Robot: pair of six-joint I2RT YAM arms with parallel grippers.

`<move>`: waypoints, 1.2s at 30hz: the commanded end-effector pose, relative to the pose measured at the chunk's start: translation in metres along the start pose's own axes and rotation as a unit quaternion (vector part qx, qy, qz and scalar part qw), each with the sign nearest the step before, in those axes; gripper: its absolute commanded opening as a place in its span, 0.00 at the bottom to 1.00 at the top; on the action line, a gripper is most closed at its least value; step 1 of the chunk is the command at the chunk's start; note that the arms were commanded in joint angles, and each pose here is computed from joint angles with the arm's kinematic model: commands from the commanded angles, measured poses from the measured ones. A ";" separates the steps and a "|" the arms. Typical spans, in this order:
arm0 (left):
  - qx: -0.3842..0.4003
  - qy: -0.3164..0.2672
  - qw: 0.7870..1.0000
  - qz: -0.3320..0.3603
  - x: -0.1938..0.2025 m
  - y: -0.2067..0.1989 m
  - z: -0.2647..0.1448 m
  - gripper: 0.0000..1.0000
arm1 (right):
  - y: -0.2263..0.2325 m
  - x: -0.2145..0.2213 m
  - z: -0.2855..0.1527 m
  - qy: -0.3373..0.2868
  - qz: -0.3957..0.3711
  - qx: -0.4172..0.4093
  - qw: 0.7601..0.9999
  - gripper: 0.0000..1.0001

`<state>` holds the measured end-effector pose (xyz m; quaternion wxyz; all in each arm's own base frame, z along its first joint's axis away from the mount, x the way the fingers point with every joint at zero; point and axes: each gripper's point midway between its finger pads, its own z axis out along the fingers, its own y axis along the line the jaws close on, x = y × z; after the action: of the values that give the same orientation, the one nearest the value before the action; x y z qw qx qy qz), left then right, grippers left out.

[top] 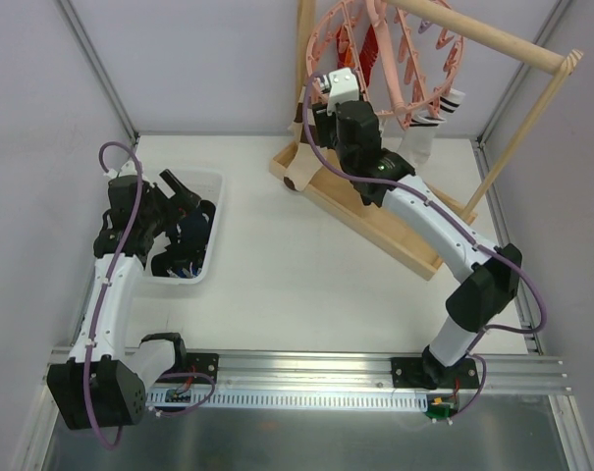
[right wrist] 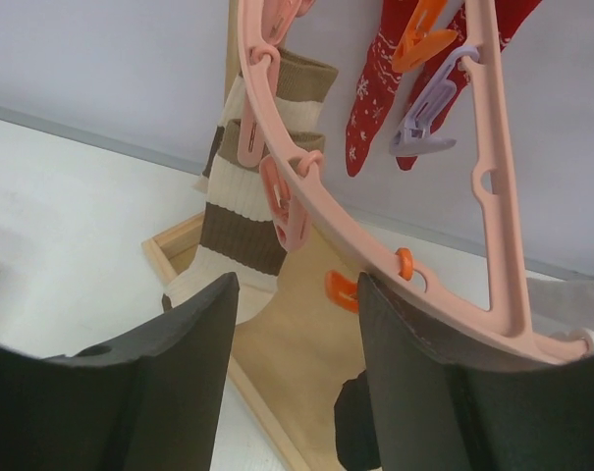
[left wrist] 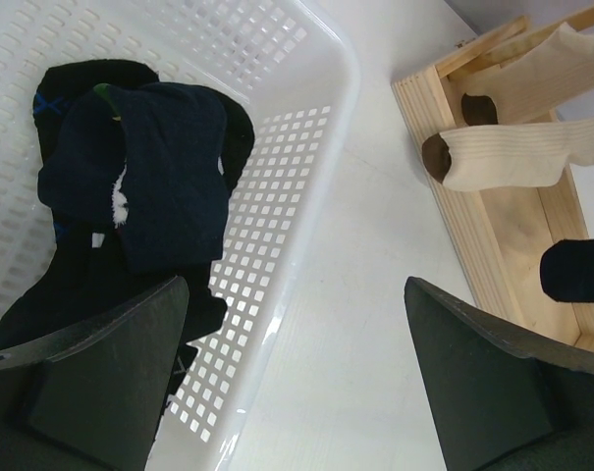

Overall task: Clip the socks to the hanger
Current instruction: Open the clamp at the hanger.

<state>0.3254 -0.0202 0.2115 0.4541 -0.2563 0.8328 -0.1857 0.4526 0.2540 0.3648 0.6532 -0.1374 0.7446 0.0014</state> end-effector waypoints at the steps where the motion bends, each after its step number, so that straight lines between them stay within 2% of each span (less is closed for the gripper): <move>1: 0.011 -0.019 1.000 0.001 -0.007 -0.005 -0.004 0.93 | -0.016 -0.037 0.001 -0.052 0.019 0.035 0.998 0.54; 8: 0.011 -0.016 1.000 -0.001 -0.003 -0.004 -0.001 0.94 | -0.017 -0.038 -0.013 -0.035 0.046 0.013 0.998 0.52; 13: 0.017 -0.015 1.000 -0.003 -0.003 -0.005 0.000 0.94 | -0.014 -0.028 -0.033 0.000 0.081 -0.011 0.997 0.59; 18: 0.018 -0.016 1.000 -0.005 -0.002 -0.005 -0.001 0.94 | -0.019 -0.024 -0.041 0.008 0.097 -0.003 0.995 0.60; 28: 0.024 -0.024 0.999 -0.005 -0.002 -0.006 -0.004 0.95 | -0.021 -0.032 -0.017 -0.014 0.068 0.010 0.998 0.60; 34: 0.025 -0.025 0.999 -0.006 -0.002 -0.006 -0.005 0.95 | -0.024 -0.034 -0.008 -0.035 0.063 0.020 0.997 0.54; 36: 0.026 -0.024 0.999 -0.006 -0.001 -0.006 -0.005 0.95 | -0.025 -0.030 -0.005 -0.039 0.060 0.023 0.997 0.48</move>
<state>0.3226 -0.0212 0.2092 0.4652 -0.2602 0.8238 -0.1929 0.4446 0.2452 0.3576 0.6251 -0.1103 0.7722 0.0270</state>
